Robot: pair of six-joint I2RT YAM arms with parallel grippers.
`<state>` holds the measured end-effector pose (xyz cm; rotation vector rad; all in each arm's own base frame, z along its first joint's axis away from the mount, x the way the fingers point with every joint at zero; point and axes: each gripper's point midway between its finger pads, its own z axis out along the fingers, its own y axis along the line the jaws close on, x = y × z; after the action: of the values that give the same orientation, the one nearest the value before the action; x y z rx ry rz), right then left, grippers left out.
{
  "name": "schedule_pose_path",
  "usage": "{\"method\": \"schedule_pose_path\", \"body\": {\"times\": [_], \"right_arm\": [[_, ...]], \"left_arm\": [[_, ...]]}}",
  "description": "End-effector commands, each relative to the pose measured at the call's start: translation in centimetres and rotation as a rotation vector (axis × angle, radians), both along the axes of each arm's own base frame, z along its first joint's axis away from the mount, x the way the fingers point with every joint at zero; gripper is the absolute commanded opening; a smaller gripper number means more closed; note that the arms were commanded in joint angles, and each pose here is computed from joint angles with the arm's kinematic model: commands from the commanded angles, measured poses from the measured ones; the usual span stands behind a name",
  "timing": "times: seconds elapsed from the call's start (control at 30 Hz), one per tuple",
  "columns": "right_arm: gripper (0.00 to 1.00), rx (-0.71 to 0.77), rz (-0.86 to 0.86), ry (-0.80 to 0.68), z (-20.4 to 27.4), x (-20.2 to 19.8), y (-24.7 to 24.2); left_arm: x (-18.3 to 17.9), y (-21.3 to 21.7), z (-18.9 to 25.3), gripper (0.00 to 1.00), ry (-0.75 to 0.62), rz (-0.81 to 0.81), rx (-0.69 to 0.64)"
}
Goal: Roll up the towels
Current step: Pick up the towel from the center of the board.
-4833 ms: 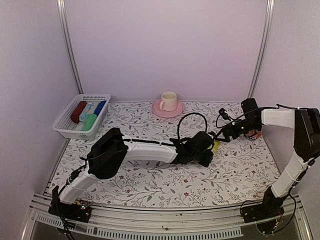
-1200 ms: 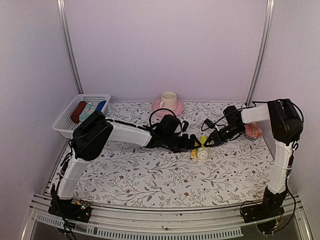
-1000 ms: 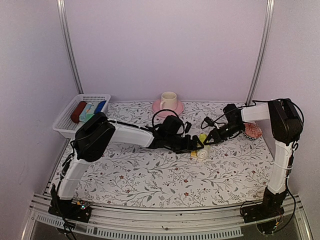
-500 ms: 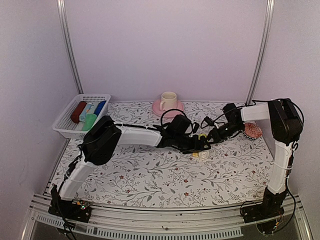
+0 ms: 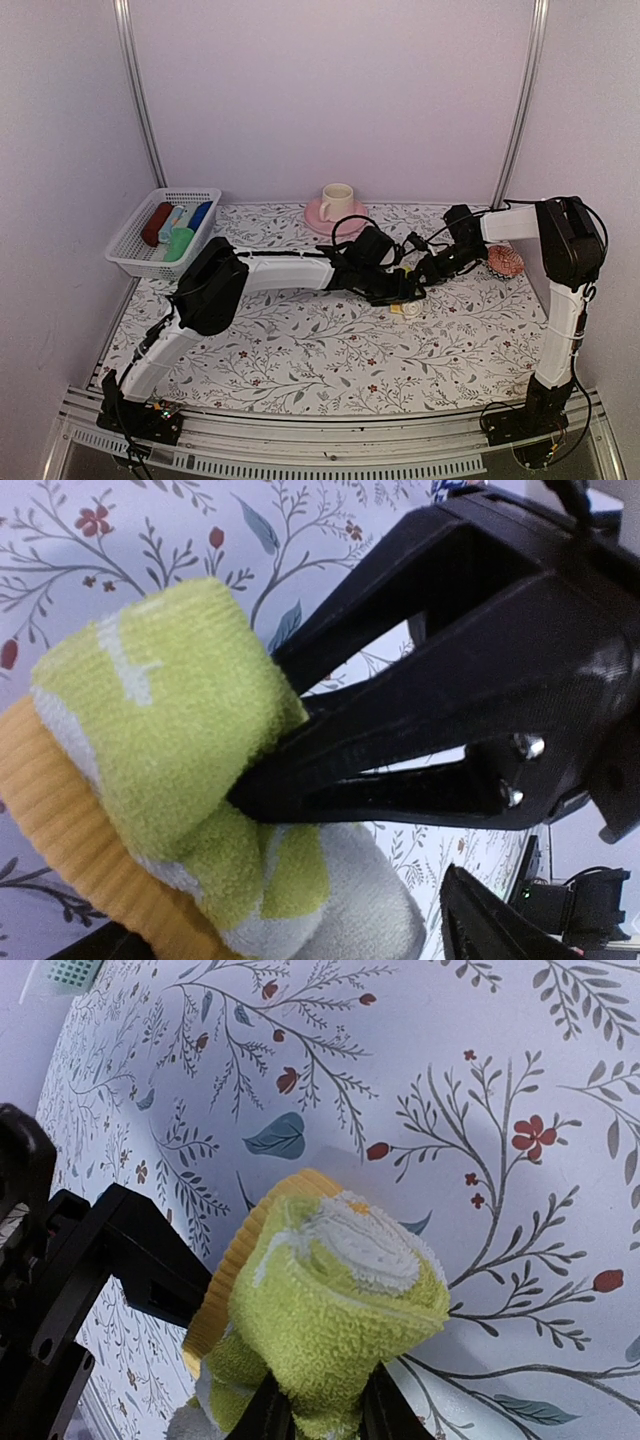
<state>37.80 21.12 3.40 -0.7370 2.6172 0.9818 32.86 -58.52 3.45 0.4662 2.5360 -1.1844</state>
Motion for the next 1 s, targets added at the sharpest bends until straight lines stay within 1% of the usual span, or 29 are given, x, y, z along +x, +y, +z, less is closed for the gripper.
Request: {"method": "schedule_pose_path", "body": {"times": [0.0, 0.1, 0.23, 0.27, 0.33, 0.37, 0.4, 0.43, 0.53, 0.57, 0.67, 0.73, 0.77, 0.8, 0.87, 0.9, 0.93, 0.97], "right_arm": [[0.24, 0.0, 0.012, 0.002, 0.4, -0.3, 0.8], [0.24, 0.001, 0.013, 0.0, 0.4, -0.4, 0.8], [0.27, 0.005, 0.016, -0.003, 0.6, -0.4, 0.8], [0.28, 0.005, 0.017, -0.002, 0.6, -0.4, 0.9], [0.29, 0.006, 0.019, -0.004, 0.6, -0.5, 0.9], [0.3, 0.007, 0.019, -0.004, 0.7, -0.5, 0.9], [0.3, 0.011, 0.02, -0.005, 0.8, -0.5, 0.9], [0.31, 0.014, 0.022, -0.005, 0.8, -0.5, 0.9], [0.39, 0.029, 0.036, -0.015, 1.5, -0.6, 1.0], [0.42, 0.036, 0.042, -0.022, 1.9, -0.6, 1.0], [0.52, 0.061, 0.062, -0.05, 3.3, -0.6, 0.6], [0.57, 0.081, 0.068, -0.069, 4.2, -0.5, 0.1], [0.59, 0.092, 0.068, -0.073, 4.7, -0.4, -0.2], [0.64, 0.102, 0.067, -0.081, 5.1, -0.3, -0.5], [0.74, 0.118, 0.07, -0.102, 6.0, -0.3, -1.0], [0.81, 0.123, 0.078, -0.11, 6.4, -0.4, -1.1], [0.98, 0.124, 0.084, -0.12, 6.8, -0.5, -1.2], [0.99, 0.123, 0.09, -0.131, 7.0, -0.5, -1.2]], "left_arm": [[-5.0, 5.3, -13.1, 0.8, 0.208, 0.015, 0.324], [-5.1, 5.4, -13.3, 0.7, 0.221, 0.023, 0.308], [-5.4, 5.5, -13.2, 0.54, 0.236, 0.024, 0.294], [-5.5, 5.6, -13.2, 0.48, 0.237, 0.024, 0.294], [-5.6, 5.8, -13.1, 0.41, 0.239, 0.026, 0.288], [-5.7, 5.9, -13.0, 0.35, 0.241, 0.028, 0.287], [-5.7, 5.9, -12.8, 0.33, 0.239, 0.029, 0.28], [-5.8, 6.0, -12.7, 0.27, 0.238, 0.029, 0.278], [-6.1, 6.3, -12.3, 0.02, 0.237, 0.023, 0.268], [-6.1, 6.4, -12.2, 0.0, 0.234, 0.023, 0.269], [-6.4, 6.9, -11.7, 0.0, 0.218, 0.014, 0.272], [-6.6, 7.3, -10.9, 0.0, 0.194, 0.002, 0.278], [-6.6, 7.5, -9.9, 0.0, 0.167, -0.012, 0.273], [-6.6, 7.8, -9.0, 0.0, 0.142, -0.019, 0.272], [-6.4, 8.8, -7.5, 0.0, 0.078, -0.032, 0.281], [-6.3, 9.3, -6.7, 0.0, 0.045, -0.044, 0.285], [-6.3, 10.0, -5.9, 0.0, 0.014, -0.056, 0.289], [-6.4, 11.0, -5.4, 0.0, -0.007, -0.074, 0.295]]}}
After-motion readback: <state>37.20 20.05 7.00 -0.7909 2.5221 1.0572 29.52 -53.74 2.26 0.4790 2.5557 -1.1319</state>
